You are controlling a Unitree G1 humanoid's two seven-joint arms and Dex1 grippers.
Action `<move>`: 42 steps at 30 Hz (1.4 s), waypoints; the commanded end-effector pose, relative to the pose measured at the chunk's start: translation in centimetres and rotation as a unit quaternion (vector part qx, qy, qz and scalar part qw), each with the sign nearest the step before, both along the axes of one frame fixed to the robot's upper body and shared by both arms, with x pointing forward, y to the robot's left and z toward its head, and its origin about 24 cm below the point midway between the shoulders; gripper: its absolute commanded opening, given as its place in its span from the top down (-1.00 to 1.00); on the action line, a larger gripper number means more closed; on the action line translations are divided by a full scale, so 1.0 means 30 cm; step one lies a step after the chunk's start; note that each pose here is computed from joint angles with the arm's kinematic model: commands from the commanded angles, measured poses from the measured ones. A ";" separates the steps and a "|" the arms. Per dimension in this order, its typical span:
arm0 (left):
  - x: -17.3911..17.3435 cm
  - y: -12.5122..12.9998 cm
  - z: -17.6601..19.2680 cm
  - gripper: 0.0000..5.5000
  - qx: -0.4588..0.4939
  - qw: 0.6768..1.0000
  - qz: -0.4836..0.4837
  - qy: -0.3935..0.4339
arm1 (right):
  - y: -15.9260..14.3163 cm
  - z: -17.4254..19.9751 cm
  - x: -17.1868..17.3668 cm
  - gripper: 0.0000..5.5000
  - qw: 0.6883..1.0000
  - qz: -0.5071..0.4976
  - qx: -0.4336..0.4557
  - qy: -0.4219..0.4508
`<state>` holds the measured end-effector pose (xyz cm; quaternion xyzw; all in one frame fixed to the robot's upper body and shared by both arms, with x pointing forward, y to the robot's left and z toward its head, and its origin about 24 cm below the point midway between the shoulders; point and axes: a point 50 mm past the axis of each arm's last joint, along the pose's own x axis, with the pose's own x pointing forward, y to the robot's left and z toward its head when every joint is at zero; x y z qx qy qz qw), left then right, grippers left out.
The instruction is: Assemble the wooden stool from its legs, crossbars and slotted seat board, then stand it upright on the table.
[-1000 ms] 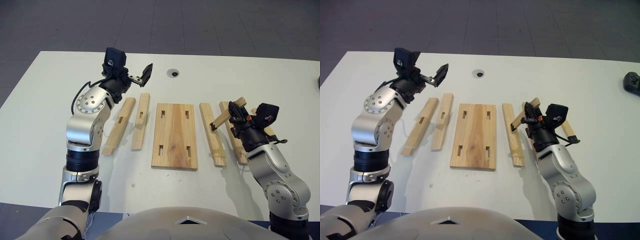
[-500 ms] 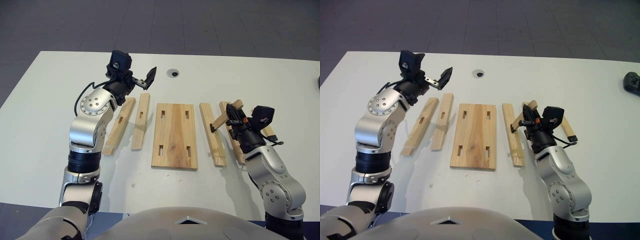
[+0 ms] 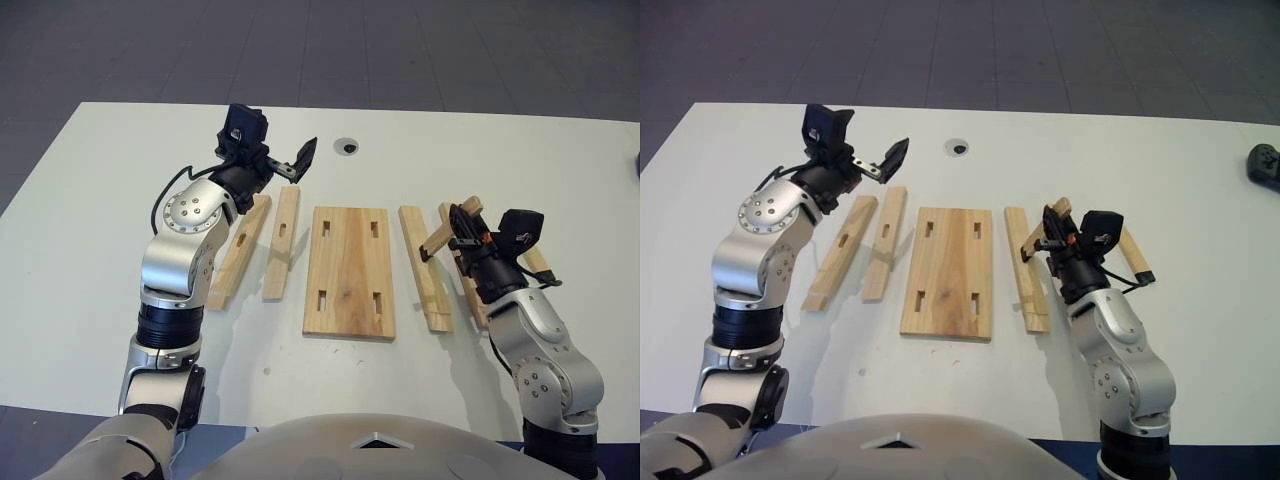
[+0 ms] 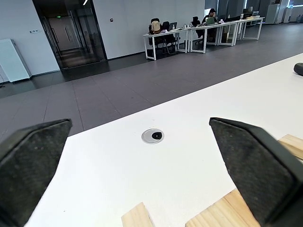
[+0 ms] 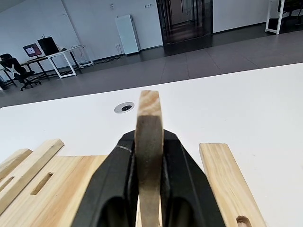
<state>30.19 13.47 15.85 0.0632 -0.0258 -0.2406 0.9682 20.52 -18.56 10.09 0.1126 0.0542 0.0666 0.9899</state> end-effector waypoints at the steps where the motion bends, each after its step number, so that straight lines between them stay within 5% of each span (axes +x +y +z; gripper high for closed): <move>1: -0.006 0.009 -0.013 -0.96 0.008 1.000 0.007 0.006 | 0.000 -0.031 -0.017 0.85 1.000 0.001 -0.009 0.025; 20: -0.012 -0.005 -0.020 -0.96 0.024 1.000 0.005 -0.002 | -0.005 -0.101 -0.055 0.85 0.988 -0.053 -0.118 0.080; 26: -0.015 -0.003 -0.021 -0.96 0.025 1.000 0.005 -0.001 | -0.024 -0.147 -0.100 0.85 0.986 -0.076 -0.091 0.114; 42: -0.011 -0.001 -0.020 -0.96 0.028 1.000 0.004 -0.001 | -0.045 -0.030 -0.025 0.85 0.993 -0.090 -0.072 0.013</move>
